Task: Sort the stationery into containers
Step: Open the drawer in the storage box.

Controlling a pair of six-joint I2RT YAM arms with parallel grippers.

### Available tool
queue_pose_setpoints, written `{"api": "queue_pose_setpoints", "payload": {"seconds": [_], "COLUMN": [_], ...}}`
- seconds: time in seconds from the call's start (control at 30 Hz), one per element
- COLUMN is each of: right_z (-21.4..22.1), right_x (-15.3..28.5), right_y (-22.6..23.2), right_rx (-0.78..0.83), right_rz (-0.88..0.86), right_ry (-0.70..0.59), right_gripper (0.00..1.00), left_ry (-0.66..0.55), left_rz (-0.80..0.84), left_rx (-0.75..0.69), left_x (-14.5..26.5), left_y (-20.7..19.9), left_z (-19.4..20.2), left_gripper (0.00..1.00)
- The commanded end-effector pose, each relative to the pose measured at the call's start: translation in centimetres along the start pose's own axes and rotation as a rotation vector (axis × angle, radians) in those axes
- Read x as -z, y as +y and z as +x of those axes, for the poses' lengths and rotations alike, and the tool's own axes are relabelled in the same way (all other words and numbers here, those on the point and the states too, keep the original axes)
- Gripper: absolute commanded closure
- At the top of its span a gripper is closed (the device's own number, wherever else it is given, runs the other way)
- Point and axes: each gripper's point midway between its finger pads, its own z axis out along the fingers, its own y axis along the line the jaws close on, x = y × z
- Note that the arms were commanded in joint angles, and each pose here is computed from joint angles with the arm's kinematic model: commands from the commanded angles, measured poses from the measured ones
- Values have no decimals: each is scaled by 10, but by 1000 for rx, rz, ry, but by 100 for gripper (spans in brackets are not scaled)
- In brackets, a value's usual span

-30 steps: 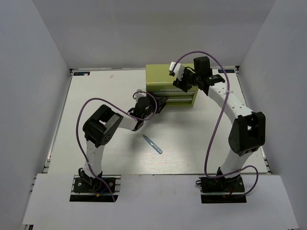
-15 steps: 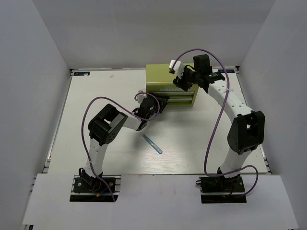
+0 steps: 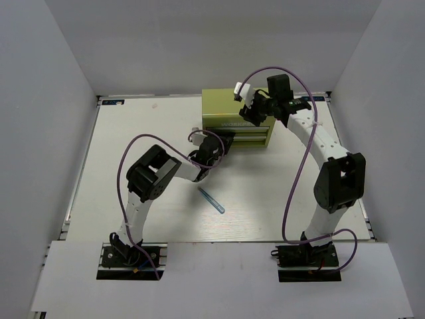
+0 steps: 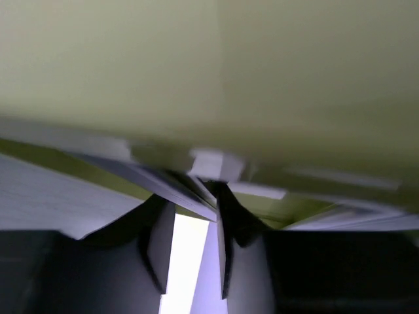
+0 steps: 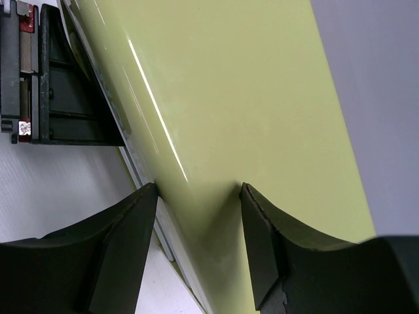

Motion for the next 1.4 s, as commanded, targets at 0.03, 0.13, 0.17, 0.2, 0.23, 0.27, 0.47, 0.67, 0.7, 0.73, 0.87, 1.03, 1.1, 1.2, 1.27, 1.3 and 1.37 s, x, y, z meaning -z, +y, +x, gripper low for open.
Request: {"api": "queue_pose_setpoints", "payload": {"seconds": [0.03, 0.13, 0.17, 0.2, 0.23, 0.27, 0.47, 0.67, 0.7, 0.73, 0.87, 1.03, 1.1, 1.2, 1.27, 1.3, 1.37], "right_z": [15, 16, 18, 20, 20, 22, 30, 34, 35, 38, 44, 51, 52, 53, 52, 50, 48], "right_x": [-3, -2, -2, -1, 0, -1, -3, -8, -10, -11, -12, -14, -14, -14, -13, -13, -11], "right_y": [-10, -4, -2, -1, 1, 2, 1, -1, 0, -1, 0, 1, 2, 5, 5, 5, 7], "right_rx": [-16, -12, -18, -18, -16, -16, -32, -43, -46, -46, -52, -64, -67, -70, -68, -67, -68], "right_rz": [14, -12, -21, -28, -31, -39, -41, -51, -55, -53, -52, -55, -57, -64, -63, -65, -70], "right_ry": [54, 60, 66, 71, 74, 80, 115, 144, 149, 159, 183, 204, 206, 208, 206, 201, 196], "right_gripper": [41, 41, 41, 41, 41, 41, 41, 41, 41, 41, 41, 41, 41, 41, 41, 41, 40], "left_ry": [-140, -150, -163, -174, -165, -176, -169, -122, -121, -111, -59, -20, -20, 2, 2, 2, 5], "left_rz": [34, 41, 52, 44, 44, 36, 25, 7, 11, 8, -3, 13, 6, 18, 31, 40, 51], "left_rx": [47, 58, 63, 60, 58, 55, 45, 24, 26, 22, 7, 7, 4, 7, 4, 8, 1], "left_x": [-13, -12, -12, -14, -12, -13, -1, 21, 22, 27, 41, 59, 63, 68, 70, 70, 72], "left_y": [-10, -4, -7, -2, -2, 1, 4, 19, 19, 20, 25, 19, 21, 17, 13, 11, 7], "left_z": [-27, -25, -27, -29, -24, -25, -20, 2, 1, 6, 24, 35, 33, 39, 38, 38, 35], "left_gripper": [70, 78, 78, 82, 83, 85, 97, 100, 100, 100, 100, 100, 100, 89, 72, 60, 48]}}
